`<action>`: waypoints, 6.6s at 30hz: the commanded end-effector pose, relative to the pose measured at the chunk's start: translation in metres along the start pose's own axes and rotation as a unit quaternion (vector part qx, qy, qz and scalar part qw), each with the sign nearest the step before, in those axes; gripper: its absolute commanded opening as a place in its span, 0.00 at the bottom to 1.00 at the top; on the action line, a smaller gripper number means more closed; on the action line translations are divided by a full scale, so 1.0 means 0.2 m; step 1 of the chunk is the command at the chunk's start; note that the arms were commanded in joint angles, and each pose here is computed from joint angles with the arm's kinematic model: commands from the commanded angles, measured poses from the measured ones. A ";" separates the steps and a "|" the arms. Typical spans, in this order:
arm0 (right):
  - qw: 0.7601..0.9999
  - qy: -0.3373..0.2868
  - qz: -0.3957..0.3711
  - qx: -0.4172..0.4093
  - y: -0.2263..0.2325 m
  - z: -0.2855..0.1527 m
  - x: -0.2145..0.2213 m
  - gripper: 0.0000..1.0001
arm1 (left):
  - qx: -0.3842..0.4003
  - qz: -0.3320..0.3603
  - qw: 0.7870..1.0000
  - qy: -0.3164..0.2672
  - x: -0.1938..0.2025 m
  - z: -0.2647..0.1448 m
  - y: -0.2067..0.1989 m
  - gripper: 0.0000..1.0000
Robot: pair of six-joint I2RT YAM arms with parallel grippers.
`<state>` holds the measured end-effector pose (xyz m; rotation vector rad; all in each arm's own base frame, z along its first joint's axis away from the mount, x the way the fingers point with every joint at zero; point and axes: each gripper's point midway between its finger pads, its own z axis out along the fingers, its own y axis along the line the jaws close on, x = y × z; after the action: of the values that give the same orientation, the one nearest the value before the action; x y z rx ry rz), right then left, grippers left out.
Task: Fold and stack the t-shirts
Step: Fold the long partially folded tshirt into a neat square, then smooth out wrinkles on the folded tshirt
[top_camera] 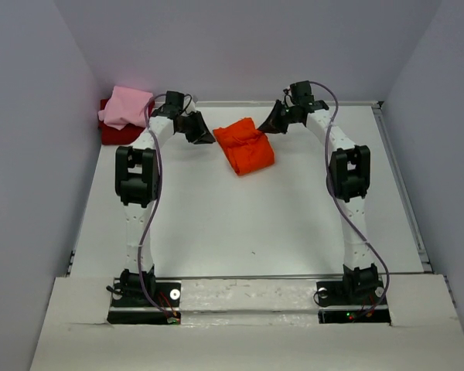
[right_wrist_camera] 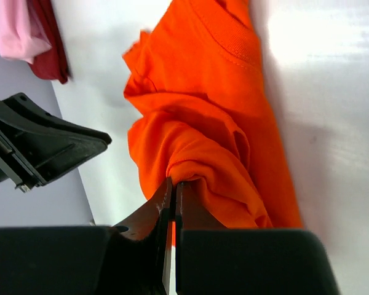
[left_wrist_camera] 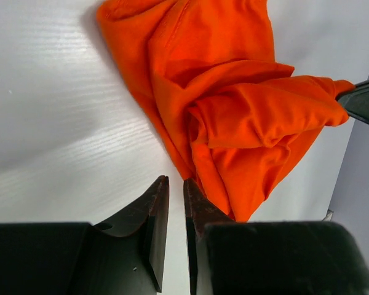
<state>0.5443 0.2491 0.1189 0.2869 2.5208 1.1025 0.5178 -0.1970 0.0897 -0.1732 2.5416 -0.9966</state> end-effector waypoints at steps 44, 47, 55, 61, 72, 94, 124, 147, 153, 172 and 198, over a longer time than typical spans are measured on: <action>0.999 0.024 -0.037 -0.018 -0.02 0.06 0.17 0.00 | 0.089 0.026 0.991 -0.094 -0.38 0.12 -0.19 0.12; 0.999 0.032 -0.028 -0.010 -0.07 0.09 0.19 0.00 | 0.097 0.022 0.990 -0.100 -0.41 0.18 -0.18 0.12; 0.998 0.062 -0.017 0.029 -0.22 0.16 0.34 0.00 | 0.071 0.007 0.996 -0.060 -0.29 0.36 -0.04 0.13; 0.994 0.080 -0.017 0.070 -0.33 0.16 0.49 0.00 | -0.008 0.010 1.000 -0.002 -0.02 0.48 0.11 0.14; 0.982 0.139 -0.029 0.127 -0.32 -0.01 0.90 0.00 | -0.058 0.078 0.993 0.071 0.40 0.41 0.00 0.13; 0.949 0.252 -0.033 0.188 -0.30 -0.89 1.88 0.00 | -0.051 0.132 0.982 0.128 1.34 -0.33 -0.25 0.13; 0.976 0.130 -0.171 0.045 0.04 -0.57 1.10 0.74 | 0.019 0.011 1.000 -0.017 1.27 -0.52 -0.41 0.61; 0.977 0.136 -0.158 0.051 -0.11 -0.44 0.93 0.70 | -0.028 0.012 0.998 -0.056 1.19 -0.38 -0.27 0.56; 0.977 0.140 -0.153 0.051 -0.14 -0.42 0.95 0.69 | -0.051 0.024 0.997 -0.046 1.20 -0.32 -0.20 0.55; 0.977 0.145 -0.146 0.050 -0.15 -0.40 0.96 0.63 | -0.009 0.020 0.997 -0.070 1.09 -0.20 -0.23 0.52; 0.979 0.147 -0.133 0.054 -0.16 -0.39 0.97 0.00 | 0.055 -0.008 0.997 -0.052 1.15 -0.29 -0.36 0.01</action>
<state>0.3243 0.2349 0.0891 -0.1920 2.8197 0.9419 0.2865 -0.2736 0.0846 -0.2273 2.4370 -1.0509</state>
